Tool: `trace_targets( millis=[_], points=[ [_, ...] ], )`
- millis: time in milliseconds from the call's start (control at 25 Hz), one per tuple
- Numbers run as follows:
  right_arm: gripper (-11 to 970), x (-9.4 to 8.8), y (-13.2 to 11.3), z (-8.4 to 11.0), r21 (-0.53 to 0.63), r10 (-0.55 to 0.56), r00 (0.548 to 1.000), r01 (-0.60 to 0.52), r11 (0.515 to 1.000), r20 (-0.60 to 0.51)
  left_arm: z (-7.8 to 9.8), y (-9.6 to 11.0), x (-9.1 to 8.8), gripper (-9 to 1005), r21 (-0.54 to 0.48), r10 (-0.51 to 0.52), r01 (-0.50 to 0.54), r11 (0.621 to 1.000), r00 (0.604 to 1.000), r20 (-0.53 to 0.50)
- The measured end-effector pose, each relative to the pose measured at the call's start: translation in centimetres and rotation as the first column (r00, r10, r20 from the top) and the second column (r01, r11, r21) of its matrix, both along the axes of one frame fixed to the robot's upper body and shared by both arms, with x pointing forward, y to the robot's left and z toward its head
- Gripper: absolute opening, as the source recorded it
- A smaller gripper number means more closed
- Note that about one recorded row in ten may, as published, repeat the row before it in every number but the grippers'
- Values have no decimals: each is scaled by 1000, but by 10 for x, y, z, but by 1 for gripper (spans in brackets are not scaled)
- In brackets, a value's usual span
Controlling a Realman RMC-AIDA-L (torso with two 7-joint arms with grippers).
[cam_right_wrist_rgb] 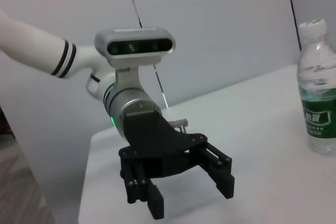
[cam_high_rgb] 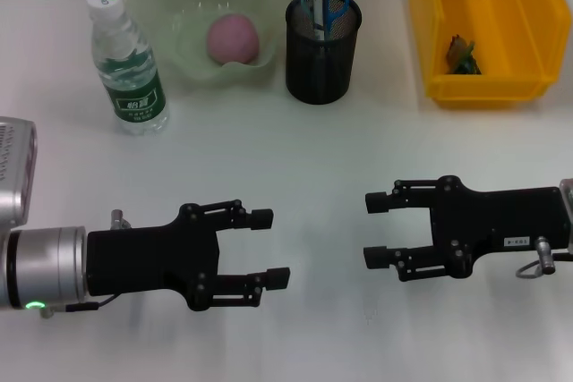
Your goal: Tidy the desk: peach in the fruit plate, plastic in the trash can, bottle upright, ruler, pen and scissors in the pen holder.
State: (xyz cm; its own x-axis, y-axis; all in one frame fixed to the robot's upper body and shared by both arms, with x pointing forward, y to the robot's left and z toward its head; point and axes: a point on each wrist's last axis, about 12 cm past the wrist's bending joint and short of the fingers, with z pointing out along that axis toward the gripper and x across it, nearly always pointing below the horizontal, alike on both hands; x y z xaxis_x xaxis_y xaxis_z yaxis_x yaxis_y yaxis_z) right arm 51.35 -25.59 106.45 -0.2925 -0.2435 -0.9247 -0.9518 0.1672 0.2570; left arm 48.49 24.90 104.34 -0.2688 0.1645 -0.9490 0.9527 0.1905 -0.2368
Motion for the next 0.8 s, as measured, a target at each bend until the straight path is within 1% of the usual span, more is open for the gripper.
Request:
trace_targets(
  millis=[800],
  points=[
    [752,-1,6,-1,-3,27,999,-26,1000,28,5,8,0,783,-3,-18,18,1000,1000,-20]
  ],
)
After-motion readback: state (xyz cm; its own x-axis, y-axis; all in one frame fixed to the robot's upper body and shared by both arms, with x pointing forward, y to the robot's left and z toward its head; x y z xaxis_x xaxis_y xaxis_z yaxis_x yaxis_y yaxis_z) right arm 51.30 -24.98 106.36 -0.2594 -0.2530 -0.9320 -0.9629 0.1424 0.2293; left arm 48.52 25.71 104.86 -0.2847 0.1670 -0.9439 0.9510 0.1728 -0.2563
